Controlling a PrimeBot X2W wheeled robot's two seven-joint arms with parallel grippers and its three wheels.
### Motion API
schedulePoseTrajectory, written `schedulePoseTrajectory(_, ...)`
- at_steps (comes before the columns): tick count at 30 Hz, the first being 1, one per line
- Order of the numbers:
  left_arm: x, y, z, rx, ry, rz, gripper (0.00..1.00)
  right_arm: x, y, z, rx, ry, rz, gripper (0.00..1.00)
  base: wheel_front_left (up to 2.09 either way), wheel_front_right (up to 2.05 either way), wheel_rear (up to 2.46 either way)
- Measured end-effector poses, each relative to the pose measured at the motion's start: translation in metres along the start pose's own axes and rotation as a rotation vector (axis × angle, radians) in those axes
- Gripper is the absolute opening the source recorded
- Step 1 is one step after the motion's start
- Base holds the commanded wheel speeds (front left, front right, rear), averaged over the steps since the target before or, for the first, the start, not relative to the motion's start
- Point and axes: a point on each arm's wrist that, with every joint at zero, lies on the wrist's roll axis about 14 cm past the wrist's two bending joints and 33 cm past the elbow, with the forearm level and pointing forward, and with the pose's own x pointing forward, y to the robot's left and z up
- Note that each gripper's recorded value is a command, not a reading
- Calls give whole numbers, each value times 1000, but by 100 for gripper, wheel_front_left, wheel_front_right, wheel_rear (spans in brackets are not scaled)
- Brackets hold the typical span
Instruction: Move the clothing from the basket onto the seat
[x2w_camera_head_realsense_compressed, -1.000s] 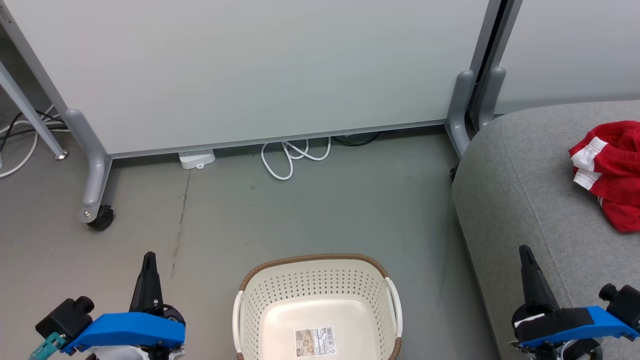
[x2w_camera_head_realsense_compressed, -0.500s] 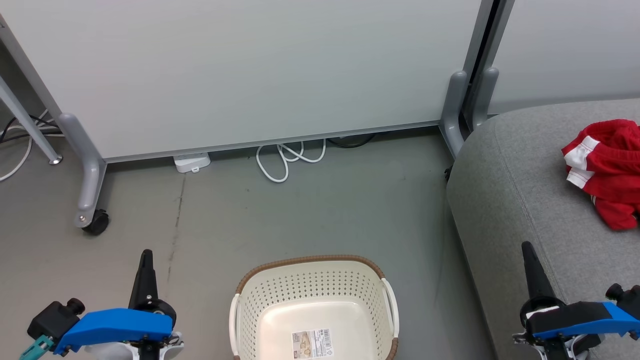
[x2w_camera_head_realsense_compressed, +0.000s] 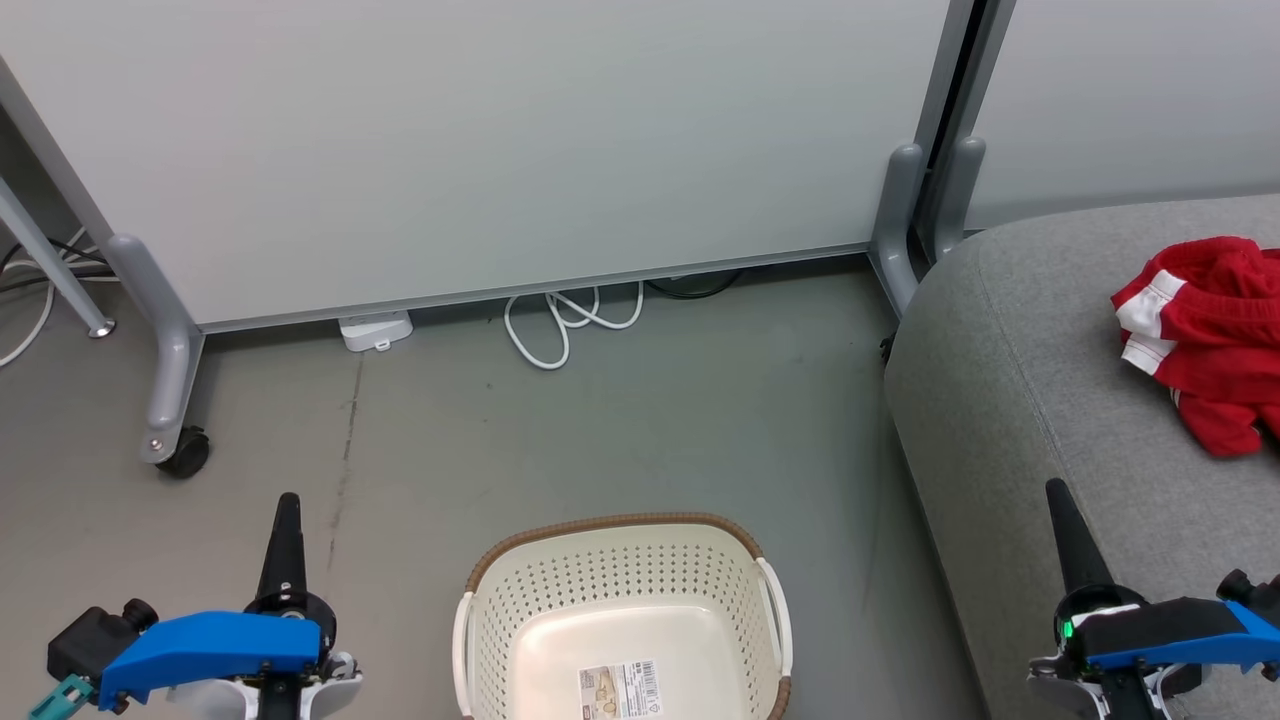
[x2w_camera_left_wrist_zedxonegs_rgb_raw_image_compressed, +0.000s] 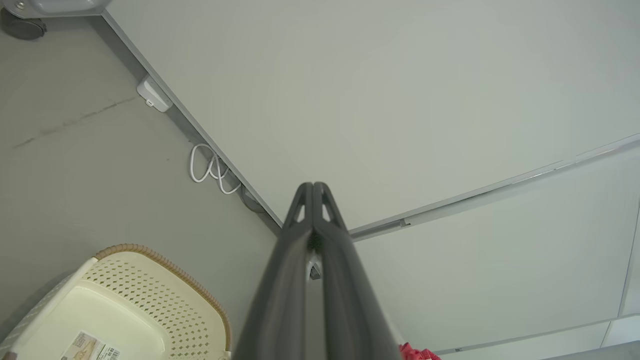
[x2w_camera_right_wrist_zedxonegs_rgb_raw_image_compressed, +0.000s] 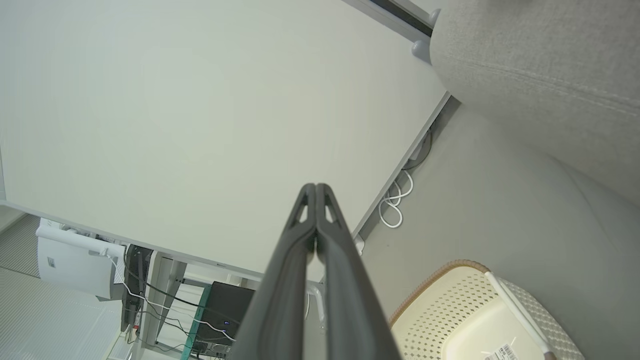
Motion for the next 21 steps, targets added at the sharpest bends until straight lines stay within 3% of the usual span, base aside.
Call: schedulePoseTrajectory(21,5,-12,0,-193,19,-36,0,-1,3,9,191,-13,15,0,0,0,0)
